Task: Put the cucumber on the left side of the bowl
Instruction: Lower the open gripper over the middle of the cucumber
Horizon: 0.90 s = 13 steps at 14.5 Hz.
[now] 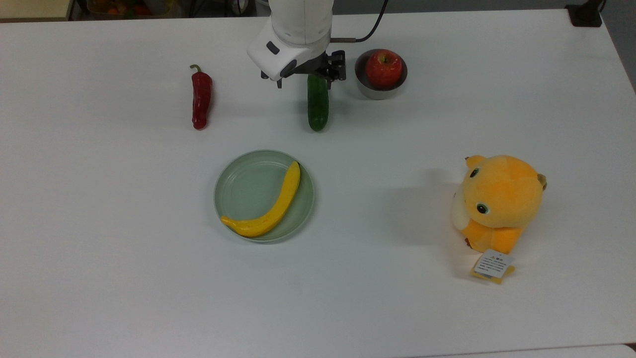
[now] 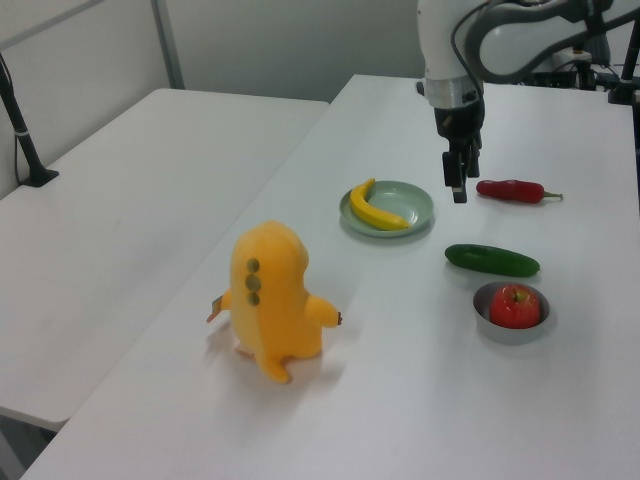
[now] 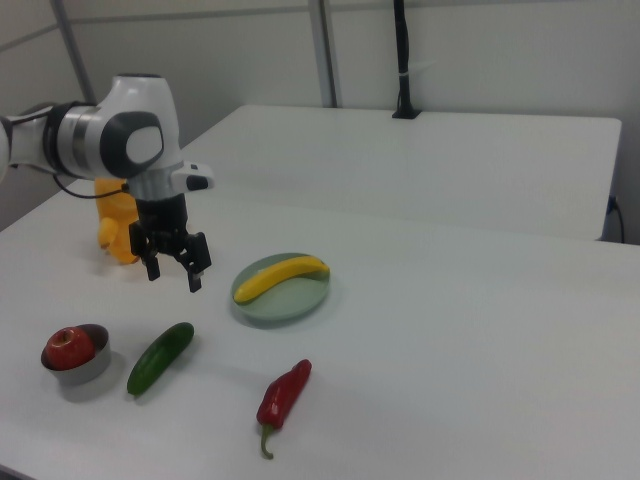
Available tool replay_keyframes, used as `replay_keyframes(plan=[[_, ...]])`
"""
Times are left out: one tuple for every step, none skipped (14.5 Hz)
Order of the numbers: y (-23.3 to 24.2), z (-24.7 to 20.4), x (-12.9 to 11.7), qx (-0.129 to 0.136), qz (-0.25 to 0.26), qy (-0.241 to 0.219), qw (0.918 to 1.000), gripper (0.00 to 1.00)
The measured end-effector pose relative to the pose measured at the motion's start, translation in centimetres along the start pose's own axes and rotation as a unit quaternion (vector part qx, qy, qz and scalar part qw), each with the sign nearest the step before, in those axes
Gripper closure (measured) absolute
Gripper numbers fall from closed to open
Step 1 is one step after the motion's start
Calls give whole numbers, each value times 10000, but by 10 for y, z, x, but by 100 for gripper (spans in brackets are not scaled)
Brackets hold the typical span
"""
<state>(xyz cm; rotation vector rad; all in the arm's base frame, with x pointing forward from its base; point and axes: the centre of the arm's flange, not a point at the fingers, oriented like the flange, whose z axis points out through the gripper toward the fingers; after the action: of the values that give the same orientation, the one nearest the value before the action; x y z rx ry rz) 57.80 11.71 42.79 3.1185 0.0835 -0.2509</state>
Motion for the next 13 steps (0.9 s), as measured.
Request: replay_keyframes(plan=[[0,5,-4,14,-8,119,9999,0],[-1,11,-11,28,-17,236,9997,0],[0,15,-18,39,-23,330,9994,0],[1,18,-28,44,-28,393,9992,0],[2,20,-38,45,-33,417,9991,0],[2,22,-47,41,-37,419,9991,0],[3,25,-55,35,-43,393,9992,0],[2,29,-62,25,-56,354,9994,0],[0,33,-66,15,-82,321,9995,0],[-3,39,-68,10,-114,317,9994,0],[-6,44,-68,10,-144,344,9993,0],[-8,50,-68,9,-167,357,9992,0],[-11,56,-66,11,-187,376,9991,0]])
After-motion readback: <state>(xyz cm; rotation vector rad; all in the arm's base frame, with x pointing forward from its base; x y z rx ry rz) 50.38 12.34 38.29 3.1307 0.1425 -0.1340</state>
